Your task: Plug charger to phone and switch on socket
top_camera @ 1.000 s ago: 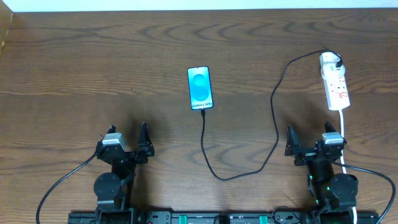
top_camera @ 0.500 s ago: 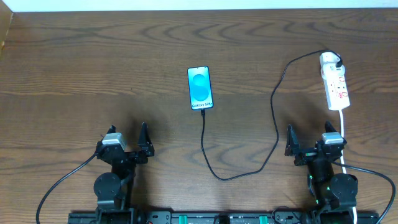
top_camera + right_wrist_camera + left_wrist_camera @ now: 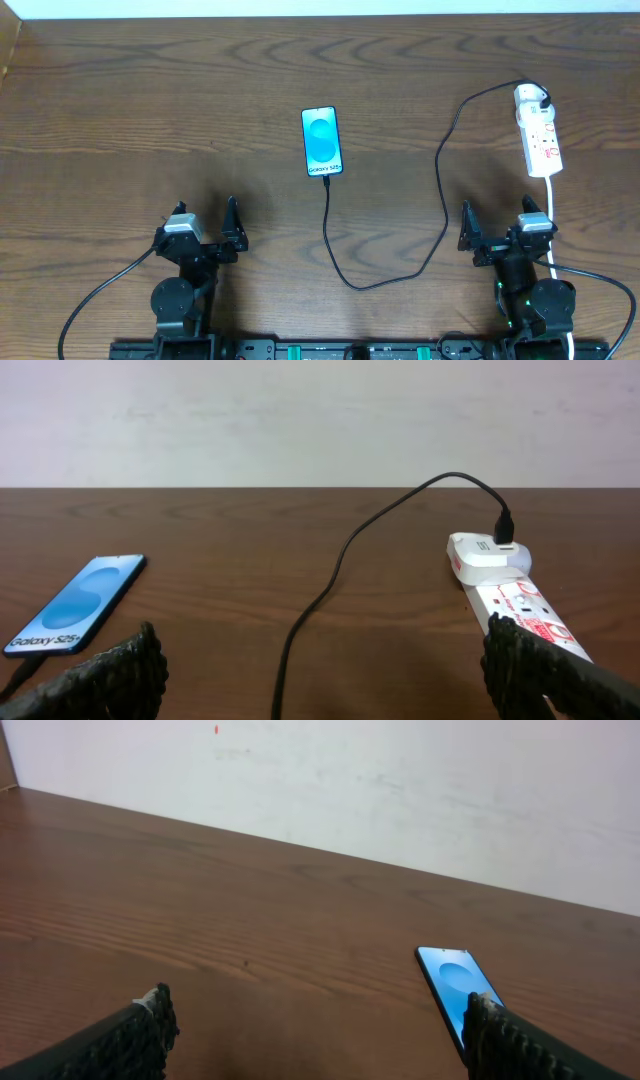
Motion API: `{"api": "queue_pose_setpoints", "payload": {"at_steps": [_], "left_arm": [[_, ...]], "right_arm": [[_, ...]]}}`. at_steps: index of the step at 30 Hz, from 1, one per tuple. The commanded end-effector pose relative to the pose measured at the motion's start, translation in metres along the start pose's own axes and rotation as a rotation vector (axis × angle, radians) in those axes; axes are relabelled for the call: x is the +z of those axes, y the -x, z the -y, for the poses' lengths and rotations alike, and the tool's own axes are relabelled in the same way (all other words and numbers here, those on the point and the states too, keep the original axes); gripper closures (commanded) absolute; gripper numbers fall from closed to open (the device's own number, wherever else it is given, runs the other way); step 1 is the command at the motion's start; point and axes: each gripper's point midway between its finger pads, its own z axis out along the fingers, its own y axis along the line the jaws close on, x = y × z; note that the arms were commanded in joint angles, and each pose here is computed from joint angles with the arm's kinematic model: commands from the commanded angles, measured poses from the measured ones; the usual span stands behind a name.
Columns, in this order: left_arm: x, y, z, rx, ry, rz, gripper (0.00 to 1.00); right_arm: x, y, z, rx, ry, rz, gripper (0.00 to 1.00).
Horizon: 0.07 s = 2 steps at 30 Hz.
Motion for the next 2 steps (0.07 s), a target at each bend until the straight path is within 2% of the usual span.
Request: {"api": "queue_pose_setpoints", "payload": {"at_steps": [1, 2], "left_arm": [[0.0002, -0.014, -0.0029, 0.007, 0.008, -0.047, 0.08], [0.0002, -0.014, -0.0029, 0.007, 0.008, -0.047, 0.08]], "right_arm": [[-0.0003, -0.0003, -0.0006, 0.003, 0.001, 0.001, 0.01], [-0.0003, -0.0003, -0.0006, 0.003, 0.001, 0.001, 0.01]]}}
